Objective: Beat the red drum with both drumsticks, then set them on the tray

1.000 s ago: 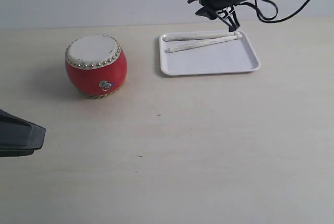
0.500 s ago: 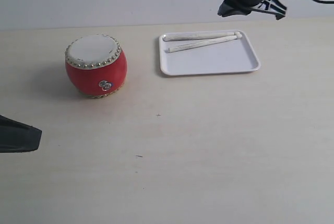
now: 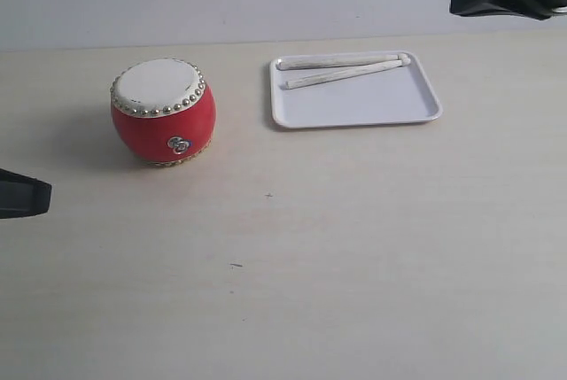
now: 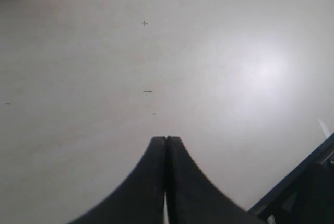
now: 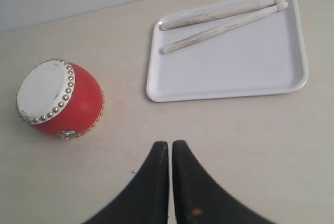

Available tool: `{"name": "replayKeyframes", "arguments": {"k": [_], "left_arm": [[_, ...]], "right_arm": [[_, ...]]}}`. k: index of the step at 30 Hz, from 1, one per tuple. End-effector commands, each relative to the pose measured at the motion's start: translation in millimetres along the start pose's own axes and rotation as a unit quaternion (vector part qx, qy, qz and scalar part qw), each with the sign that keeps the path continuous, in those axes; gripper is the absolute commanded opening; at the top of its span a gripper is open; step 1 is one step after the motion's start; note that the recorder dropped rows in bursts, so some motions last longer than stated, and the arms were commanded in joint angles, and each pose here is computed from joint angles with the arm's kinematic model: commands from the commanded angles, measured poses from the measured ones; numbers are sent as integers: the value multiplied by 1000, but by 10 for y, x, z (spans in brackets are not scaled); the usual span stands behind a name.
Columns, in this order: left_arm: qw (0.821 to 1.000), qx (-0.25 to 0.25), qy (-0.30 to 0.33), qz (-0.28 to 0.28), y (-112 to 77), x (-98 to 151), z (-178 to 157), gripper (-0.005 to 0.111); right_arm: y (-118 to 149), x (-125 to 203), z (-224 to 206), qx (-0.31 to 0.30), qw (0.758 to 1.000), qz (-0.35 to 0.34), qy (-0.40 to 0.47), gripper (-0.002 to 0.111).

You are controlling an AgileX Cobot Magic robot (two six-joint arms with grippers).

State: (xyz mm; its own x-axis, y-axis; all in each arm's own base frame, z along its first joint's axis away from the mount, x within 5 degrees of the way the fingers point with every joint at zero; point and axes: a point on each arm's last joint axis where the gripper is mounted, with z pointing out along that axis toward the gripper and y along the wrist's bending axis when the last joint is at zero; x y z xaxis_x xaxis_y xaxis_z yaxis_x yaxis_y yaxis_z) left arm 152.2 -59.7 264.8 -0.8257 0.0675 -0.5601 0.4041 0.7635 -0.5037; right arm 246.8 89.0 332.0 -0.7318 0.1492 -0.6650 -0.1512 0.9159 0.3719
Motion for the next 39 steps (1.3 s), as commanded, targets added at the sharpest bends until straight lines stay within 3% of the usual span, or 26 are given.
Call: {"name": "replayKeyframes", "arguments": {"k": [1, 11, 22, 27, 32, 36, 39], "left_arm": [[1000, -4, -15, 5, -12, -30, -21, 0], [1000, -5, -14, 6, -11, -29, -21, 0], [1000, -4, -15, 13, -32, -25, -23, 0], [994, -22, -87, 60, -202, 21, -261, 0], [975, -42, -171, 137, -465, 225, -600, 0], [933, -53, -280, 222, -778, 604, -958, 0], [909, -50, -329, 251, -898, 788, -1081, 0]], "right_arm": [[-11, 198, -352, -12, 999, -34, -28, 3], [53, 308, -849, -35, 995, -47, -75, 3], [74, 337, -1016, -45, 993, -51, -101, 3], [76, 337, -1016, -46, 993, -50, -101, 3], [76, 337, -1016, -46, 993, -50, -101, 3], [76, 337, -1016, -46, 993, -50, -101, 3], [76, 337, -1016, -46, 993, -50, -101, 3]]}}
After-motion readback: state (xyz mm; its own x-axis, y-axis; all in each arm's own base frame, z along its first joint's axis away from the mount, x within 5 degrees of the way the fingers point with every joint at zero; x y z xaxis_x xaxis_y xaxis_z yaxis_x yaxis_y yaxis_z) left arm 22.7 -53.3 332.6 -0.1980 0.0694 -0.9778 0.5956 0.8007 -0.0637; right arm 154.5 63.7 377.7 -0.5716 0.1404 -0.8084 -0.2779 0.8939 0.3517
